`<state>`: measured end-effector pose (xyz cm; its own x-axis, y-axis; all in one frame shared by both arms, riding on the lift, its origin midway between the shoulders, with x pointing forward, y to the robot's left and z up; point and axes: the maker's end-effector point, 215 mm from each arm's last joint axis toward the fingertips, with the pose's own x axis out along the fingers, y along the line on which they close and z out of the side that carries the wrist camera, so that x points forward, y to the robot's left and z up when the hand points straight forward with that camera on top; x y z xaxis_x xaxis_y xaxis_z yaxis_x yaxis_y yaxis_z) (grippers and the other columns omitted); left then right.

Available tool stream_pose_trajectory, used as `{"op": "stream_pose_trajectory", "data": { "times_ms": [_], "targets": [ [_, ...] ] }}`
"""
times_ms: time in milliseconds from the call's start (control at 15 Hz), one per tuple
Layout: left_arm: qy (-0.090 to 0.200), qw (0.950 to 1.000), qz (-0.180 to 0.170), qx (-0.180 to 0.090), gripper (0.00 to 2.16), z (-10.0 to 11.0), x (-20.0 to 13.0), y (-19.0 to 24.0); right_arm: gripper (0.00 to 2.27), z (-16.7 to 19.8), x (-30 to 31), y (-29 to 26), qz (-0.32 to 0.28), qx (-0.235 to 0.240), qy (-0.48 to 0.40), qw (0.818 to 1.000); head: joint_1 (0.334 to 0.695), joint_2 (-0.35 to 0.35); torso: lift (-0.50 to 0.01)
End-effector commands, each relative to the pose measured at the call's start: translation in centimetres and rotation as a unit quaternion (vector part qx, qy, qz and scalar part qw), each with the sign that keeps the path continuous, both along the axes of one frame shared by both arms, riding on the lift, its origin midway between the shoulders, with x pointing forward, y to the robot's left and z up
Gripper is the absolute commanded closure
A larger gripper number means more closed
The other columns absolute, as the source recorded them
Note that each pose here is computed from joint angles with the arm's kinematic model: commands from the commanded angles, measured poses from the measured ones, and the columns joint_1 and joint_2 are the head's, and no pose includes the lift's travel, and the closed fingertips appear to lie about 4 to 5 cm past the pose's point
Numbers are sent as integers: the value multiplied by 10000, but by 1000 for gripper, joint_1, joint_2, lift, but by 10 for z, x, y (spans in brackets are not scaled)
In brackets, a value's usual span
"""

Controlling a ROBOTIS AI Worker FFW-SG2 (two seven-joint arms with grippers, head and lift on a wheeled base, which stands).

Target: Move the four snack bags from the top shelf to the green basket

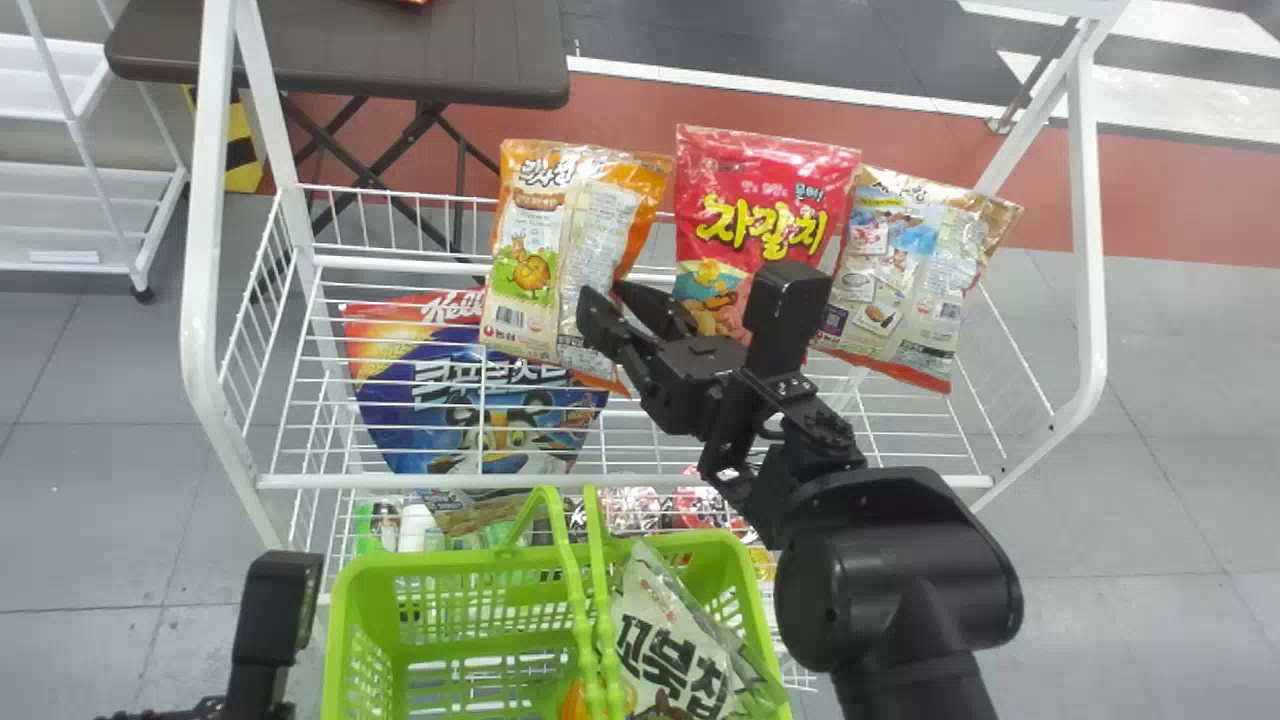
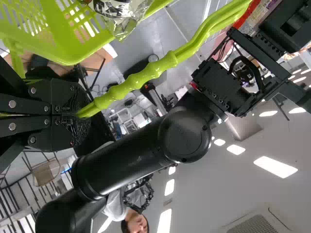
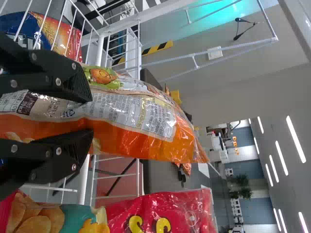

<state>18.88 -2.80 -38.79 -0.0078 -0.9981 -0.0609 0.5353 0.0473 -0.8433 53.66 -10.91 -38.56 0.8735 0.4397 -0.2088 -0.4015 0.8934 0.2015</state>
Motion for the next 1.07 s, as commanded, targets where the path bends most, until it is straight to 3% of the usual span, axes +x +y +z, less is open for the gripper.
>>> {"op": "stream_pose_trajectory", "data": {
  "times_ms": [0, 333, 667, 800, 1000],
  "targets": [
    [4, 10000, -20, -10, 2078, 1, -1, -1, 2071, 6, -7, -7, -16, -69, -85, 9999, 695, -215, 0],
    [0, 10000, 0, -12, 2081, 3, -7, 0, 2071, 51, -53, -53, -25, -150, -351, 9993, 695, -253, 0],
    [-70, 9999, 49, 73, 2078, 4, -6, 0, 2071, 55, -157, -122, 22, 470, 860, 9952, 695, -350, 0],
    [-129, 9998, 70, 105, 2081, 6, -3, -1, 2071, 46, -206, -137, 29, 849, 1566, 9840, 695, -350, 0],
    [-159, 9997, 76, 170, 2078, 4, -3, -4, 2071, 30, -281, -138, 175, 1492, 2974, 9429, 695, -350, 0]
  ]
}}
